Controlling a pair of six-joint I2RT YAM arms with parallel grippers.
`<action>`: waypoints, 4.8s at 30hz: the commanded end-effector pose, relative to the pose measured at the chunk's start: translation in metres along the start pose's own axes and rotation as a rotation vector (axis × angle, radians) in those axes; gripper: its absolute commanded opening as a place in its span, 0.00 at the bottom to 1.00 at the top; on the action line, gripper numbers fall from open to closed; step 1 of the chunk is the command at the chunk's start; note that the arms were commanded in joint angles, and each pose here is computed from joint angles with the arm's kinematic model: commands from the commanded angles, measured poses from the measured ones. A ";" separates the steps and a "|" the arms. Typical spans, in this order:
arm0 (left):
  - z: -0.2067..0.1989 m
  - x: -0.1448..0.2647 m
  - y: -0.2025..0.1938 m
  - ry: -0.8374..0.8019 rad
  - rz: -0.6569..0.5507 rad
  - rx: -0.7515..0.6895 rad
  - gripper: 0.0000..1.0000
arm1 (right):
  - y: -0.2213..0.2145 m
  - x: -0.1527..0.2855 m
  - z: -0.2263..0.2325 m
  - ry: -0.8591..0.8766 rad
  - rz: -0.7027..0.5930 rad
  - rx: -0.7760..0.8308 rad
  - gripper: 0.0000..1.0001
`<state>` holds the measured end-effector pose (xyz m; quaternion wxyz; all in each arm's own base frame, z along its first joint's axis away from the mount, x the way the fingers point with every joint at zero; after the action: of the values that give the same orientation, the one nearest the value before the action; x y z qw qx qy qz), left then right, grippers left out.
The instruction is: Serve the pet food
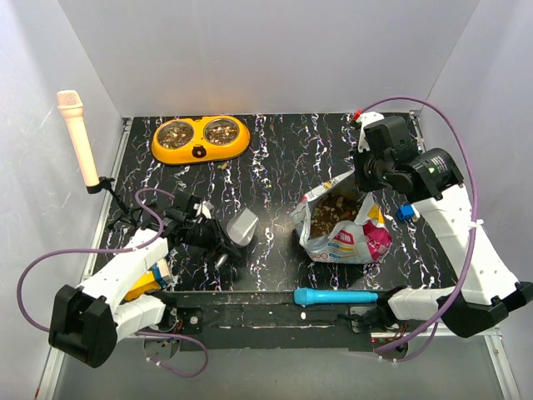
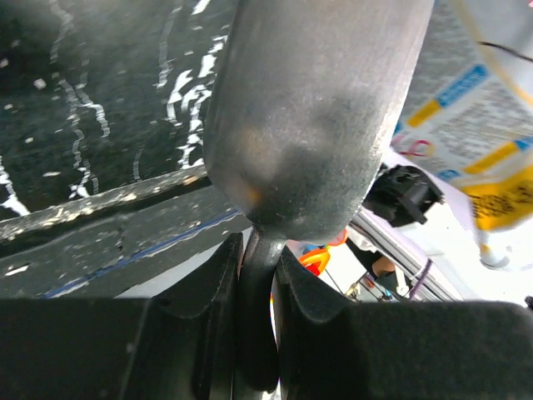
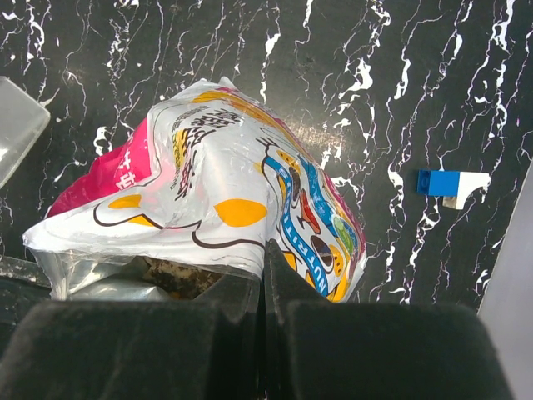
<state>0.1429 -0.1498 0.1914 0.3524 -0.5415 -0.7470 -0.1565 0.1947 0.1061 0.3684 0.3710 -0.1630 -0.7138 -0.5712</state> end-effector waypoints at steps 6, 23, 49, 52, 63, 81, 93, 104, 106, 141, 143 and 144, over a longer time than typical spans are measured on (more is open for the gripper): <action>0.022 -0.024 -0.001 -0.008 0.094 -0.019 0.00 | 0.067 0.043 0.002 0.060 -0.387 -0.120 0.01; 0.054 -0.040 0.009 0.297 0.155 0.040 0.48 | 0.082 0.035 0.004 0.052 -0.362 -0.103 0.01; -0.200 -0.032 -0.004 0.155 -0.057 -0.629 0.93 | 0.075 0.026 0.024 0.230 -0.241 -0.072 0.01; -0.196 -0.051 -0.001 0.261 -0.062 -0.625 0.83 | 0.074 0.028 0.025 0.242 -0.245 -0.073 0.01; -0.227 -0.059 0.019 0.258 -0.238 -0.597 0.23 | 0.057 0.034 0.025 0.265 -0.197 -0.078 0.01; -0.290 0.037 0.026 0.070 -0.725 -0.360 0.00 | -0.004 0.018 0.048 0.088 0.143 0.058 0.50; -0.299 0.081 0.033 0.005 -0.957 -0.269 0.00 | -0.030 0.016 0.042 -0.042 0.179 0.173 0.55; -0.306 0.088 0.039 -0.016 -1.029 -0.265 0.00 | 0.002 0.073 0.035 0.184 -0.072 0.098 0.79; -0.307 0.090 0.039 -0.013 -1.036 -0.266 0.00 | -0.004 0.078 0.032 0.176 -0.061 0.071 0.80; -0.305 0.089 0.044 0.007 -1.071 -0.252 0.00 | -0.027 -0.017 0.015 0.104 -0.146 0.086 0.01; -0.301 0.092 0.055 0.027 -1.096 -0.234 0.00 | -0.029 -0.007 0.016 0.154 -0.177 0.121 0.01; -0.298 0.095 0.062 0.039 -1.110 -0.217 0.00 | -0.032 -0.001 0.018 0.192 -0.202 0.128 0.01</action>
<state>0.2822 -0.2939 0.3540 0.2990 -0.2318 -0.7843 -0.4916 0.1786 0.1209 0.3373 0.3970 -0.0542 -0.7082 -0.5813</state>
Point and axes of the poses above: each gripper's point midway between its finger pads, its own x axis back along the fingers, its own z axis along the line the jaws close on, y = z × x, the point moved 8 cm from there along x, back along the fingers, and after that the axes turned 4 degrees about x, right-handed, at the moved point
